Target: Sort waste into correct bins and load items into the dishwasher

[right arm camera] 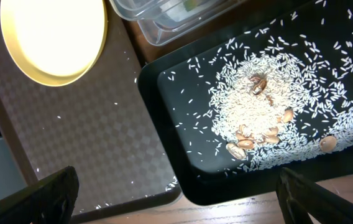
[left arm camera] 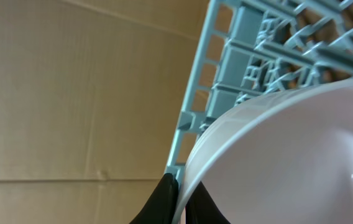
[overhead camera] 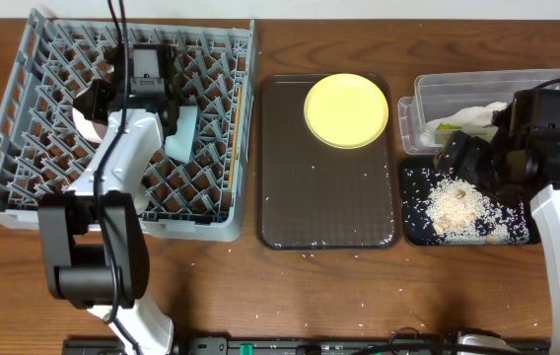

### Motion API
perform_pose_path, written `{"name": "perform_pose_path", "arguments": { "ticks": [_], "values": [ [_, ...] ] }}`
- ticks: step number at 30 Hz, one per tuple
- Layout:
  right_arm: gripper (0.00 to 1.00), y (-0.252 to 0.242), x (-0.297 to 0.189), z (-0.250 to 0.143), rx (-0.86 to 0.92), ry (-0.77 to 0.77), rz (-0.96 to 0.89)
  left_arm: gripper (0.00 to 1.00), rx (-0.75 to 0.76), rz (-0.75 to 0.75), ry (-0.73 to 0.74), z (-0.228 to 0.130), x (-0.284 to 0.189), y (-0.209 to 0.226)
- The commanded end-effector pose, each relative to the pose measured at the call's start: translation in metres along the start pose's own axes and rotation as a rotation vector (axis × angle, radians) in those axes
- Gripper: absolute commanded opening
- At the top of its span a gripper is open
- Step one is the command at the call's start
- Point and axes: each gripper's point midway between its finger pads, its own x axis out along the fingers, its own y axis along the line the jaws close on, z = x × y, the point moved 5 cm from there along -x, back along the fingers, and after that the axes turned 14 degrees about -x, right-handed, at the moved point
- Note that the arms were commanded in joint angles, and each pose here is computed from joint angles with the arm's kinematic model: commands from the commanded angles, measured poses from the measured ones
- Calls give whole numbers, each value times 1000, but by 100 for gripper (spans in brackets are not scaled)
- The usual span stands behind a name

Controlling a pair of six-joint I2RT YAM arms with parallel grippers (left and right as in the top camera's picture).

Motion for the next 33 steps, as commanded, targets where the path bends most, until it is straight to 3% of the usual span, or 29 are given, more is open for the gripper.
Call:
{"name": "perform_pose_path", "arguments": {
  "ticks": [1, 12, 15, 16, 17, 20, 25, 28, 31, 32, 33],
  "values": [
    [99, 0, -7, 3, -8, -24, 3, 8, 25, 56, 24, -11, 7, -16],
    [99, 0, -7, 3, -8, -24, 3, 8, 49, 12, -43, -4, -24, -34],
    [99, 0, -7, 3, -8, -24, 3, 12, 56, 1, -60, -2, -32, -38],
    [99, 0, -7, 3, -8, -24, 2, 15, 57, -2, -64, -2, -34, -39],
    [99, 0, -7, 3, -8, -24, 3, 27, 65, -9, -73, -1, -39, -42],
    [99, 0, -7, 3, -8, -24, 3, 48, 68, -22, -94, 1, -49, -45],
    [99, 0, -7, 3, -8, -24, 3, 64, 13, -103, -167, 12, -83, -42],
    [99, 0, -7, 3, -8, -24, 3, 66, -57, -148, -203, 19, -101, -31],
    [99, 0, -7, 3, -8, -24, 3, 66, -92, -288, -224, 21, -121, -23],
    [99, 0, -7, 3, -8, -24, 3, 64, -110, -341, -223, 21, -127, -22],
    [99, 0, -7, 3, -8, -24, 2, 56, -125, -392, -218, 19, -133, -19]
  ]
}}
